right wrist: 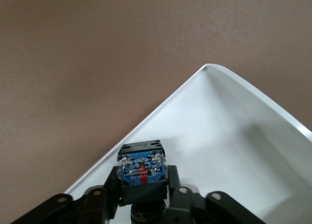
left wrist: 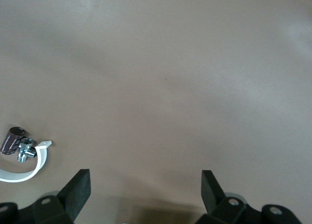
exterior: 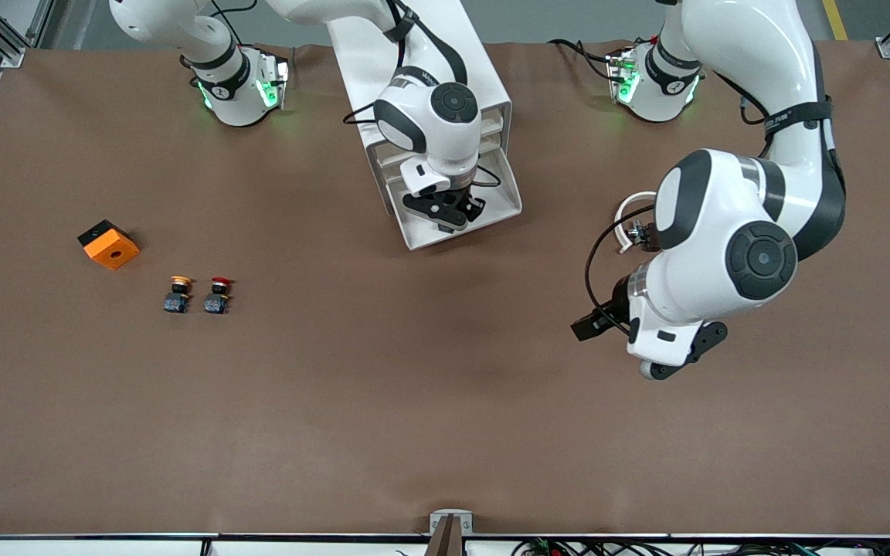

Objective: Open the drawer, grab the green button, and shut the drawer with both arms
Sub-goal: 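Lift the green button and carry it toward the red button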

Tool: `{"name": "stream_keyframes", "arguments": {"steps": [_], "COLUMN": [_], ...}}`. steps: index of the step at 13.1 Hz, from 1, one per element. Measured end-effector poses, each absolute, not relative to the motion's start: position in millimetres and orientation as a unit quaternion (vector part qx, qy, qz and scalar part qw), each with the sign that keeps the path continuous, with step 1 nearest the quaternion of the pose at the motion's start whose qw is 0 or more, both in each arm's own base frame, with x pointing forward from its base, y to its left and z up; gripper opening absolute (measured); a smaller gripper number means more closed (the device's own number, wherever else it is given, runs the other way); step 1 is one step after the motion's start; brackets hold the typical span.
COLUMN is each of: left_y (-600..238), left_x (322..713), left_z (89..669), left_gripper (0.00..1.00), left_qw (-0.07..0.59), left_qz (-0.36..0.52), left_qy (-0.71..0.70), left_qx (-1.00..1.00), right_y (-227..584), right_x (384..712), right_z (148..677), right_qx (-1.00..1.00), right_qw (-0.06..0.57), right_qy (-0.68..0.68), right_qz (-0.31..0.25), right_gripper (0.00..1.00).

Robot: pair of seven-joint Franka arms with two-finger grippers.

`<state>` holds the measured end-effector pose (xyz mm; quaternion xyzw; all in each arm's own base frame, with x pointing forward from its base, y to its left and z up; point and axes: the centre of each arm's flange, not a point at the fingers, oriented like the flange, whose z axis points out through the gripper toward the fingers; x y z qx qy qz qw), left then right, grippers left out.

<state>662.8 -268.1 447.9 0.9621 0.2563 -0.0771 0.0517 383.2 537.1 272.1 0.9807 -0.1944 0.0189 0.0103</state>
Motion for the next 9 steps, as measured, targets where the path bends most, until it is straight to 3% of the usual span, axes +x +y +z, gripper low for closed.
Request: {"name": "stream_keyframes", "arguments": {"steps": [5, 9], "left_y": [-282.8, -297.5], "left_x": [657.2, 652.0], "left_z": [448.2, 446.4], "left_gripper": [1.00, 1.00], "left_qw": [0.052, 0.053], "left_qz": [-0.075, -0.071], "left_qy": [0.246, 0.236], "left_qx": [0.965, 0.968], "right_y": [540.5, 502.5], "right_x": [393.6, 466.4], "right_z": [285.7, 345.4], "right_qx": [0.979, 0.972], "right_qw": [-0.003, 0.000], "right_qy": [-0.200, -0.233], "right_qz": [0.027, 0.032], "right_gripper": [0.40, 0.40]}}
